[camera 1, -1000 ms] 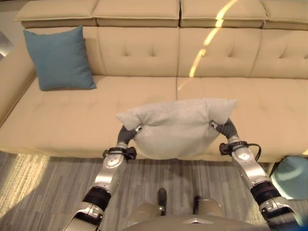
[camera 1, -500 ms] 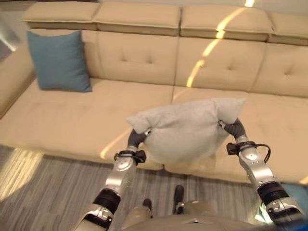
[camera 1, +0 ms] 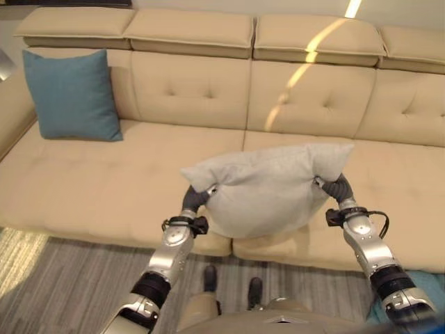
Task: Pick up all the scattered cushions and arrange them neatly on the sofa.
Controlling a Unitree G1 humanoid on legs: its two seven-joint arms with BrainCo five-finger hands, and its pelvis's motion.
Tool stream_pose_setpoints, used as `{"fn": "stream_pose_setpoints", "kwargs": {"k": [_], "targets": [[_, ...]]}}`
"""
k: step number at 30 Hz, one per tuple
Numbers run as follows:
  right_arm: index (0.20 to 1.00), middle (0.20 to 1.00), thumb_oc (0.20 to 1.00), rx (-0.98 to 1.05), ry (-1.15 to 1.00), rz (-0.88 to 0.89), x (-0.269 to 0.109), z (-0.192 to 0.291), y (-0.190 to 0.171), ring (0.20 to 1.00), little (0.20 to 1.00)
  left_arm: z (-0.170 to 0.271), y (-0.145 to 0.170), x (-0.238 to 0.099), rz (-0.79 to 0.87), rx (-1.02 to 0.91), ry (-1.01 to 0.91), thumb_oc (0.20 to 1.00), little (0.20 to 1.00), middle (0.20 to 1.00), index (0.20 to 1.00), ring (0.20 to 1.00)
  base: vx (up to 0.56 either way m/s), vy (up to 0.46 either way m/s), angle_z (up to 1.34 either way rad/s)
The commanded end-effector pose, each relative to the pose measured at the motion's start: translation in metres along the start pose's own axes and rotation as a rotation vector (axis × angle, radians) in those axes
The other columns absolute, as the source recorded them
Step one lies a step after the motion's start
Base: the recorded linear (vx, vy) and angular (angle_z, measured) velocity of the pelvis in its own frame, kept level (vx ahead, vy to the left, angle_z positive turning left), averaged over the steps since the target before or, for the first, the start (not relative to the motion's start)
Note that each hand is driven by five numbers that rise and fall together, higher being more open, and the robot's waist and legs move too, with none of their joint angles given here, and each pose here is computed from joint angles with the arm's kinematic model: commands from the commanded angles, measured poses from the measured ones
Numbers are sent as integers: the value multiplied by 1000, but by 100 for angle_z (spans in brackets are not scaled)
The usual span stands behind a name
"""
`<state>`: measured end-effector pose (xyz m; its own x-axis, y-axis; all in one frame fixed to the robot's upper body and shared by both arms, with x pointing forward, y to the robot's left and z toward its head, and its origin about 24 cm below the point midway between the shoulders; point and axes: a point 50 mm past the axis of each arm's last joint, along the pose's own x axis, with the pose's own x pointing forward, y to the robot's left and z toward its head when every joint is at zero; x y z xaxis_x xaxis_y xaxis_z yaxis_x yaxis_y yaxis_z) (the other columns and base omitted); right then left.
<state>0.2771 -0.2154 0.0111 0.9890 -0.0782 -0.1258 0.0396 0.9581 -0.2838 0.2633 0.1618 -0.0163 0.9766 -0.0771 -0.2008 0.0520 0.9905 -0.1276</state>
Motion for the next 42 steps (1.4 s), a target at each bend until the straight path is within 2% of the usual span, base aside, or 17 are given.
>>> {"fn": "stream_pose_setpoints", "kwargs": {"k": [1,4,8,17,28,31,38,42], "targets": [[200,200,200,83,-182,8,7,36,7,200,200,44,-6,10,-85,7,-200,200,200,200,200,200,70,255,-34],[200,200,200,104,-189,32,9,39,14,200,200,45,8,5,-47,15,-202,200,200,200,200,200,79,197,-45],[200,200,200,94,-197,53,14,43,17,200,200,45,11,6,-32,12,-201,200,200,200,200,200,166,24,-38],[200,200,200,60,-173,-12,5,31,-4,200,200,42,-19,13,-113,-31,-199,200,200,200,200,200,178,-141,45],[200,200,200,52,-161,-33,6,30,-10,200,200,42,-25,15,-124,-32,-195,200,200,200,200,200,140,94,8],[200,200,200,54,-158,-27,5,30,-8,200,200,44,-23,12,-130,-21,-203,200,200,200,200,200,146,257,-37],[200,200,200,90,-210,5,11,44,6,200,200,68,6,10,-63,44,-289,200,200,200,200,200,25,166,-59],[200,200,200,83,-222,4,13,48,6,200,200,79,10,10,-42,36,-335,200,200,200,200,200,32,44,-23]]}}
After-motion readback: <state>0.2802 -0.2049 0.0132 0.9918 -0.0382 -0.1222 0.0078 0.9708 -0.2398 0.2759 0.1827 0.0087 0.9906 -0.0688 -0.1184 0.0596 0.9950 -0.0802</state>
